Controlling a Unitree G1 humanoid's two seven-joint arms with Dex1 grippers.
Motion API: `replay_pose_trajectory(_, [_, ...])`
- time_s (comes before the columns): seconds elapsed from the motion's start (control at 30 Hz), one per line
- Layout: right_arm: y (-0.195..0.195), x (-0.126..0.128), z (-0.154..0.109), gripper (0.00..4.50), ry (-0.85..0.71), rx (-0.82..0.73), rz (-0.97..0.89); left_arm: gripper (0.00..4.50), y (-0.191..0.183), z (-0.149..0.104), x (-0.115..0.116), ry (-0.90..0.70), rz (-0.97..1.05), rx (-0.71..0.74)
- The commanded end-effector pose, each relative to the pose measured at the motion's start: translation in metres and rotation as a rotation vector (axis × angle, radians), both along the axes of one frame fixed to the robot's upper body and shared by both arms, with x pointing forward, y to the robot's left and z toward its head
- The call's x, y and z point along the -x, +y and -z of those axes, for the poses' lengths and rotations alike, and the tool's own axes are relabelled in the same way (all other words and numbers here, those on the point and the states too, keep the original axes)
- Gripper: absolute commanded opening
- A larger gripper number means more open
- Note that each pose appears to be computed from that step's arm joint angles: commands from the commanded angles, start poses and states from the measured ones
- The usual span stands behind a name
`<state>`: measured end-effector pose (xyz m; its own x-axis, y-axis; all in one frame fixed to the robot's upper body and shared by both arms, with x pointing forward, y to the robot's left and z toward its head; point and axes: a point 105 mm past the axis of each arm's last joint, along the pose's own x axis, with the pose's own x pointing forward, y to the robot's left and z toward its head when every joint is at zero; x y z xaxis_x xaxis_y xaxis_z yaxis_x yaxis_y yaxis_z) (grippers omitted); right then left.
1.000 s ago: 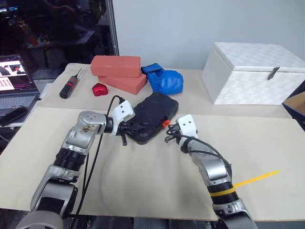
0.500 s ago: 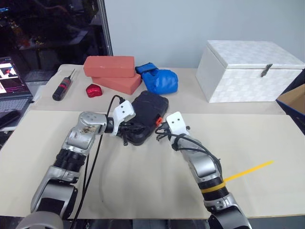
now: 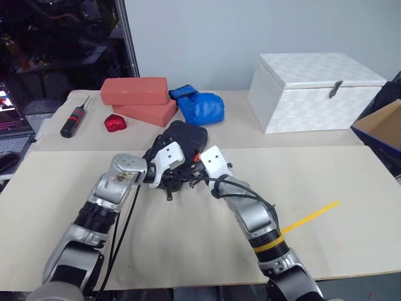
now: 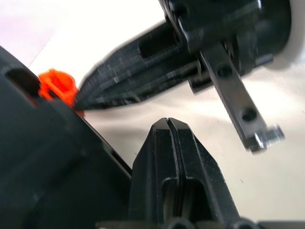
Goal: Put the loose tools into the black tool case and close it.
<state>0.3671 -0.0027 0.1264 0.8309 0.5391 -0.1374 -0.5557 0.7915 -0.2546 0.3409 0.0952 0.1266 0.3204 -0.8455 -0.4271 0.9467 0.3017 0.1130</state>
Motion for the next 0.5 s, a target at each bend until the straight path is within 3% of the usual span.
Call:
replay_pose_trajectory(0.03, [0.004,0.003,-0.023,0.00,-0.071,-0.044,-0.028,0.04,-0.008,-0.022,0.010,0.047,0.023,0.233])
replay_pose_trajectory(0.33, [-0.027,0.007,-0.030,0.00,-0.075,-0.082,0.050,0.04,0.019,-0.069,0.009,0.017,-0.076,0.372])
replay_pose_trajectory(0.5, [-0.037,0.003,-0.034,0.00,-0.081,-0.076,0.085,0.04,0.026,-0.066,-0.014,-0.044,-0.211,0.264])
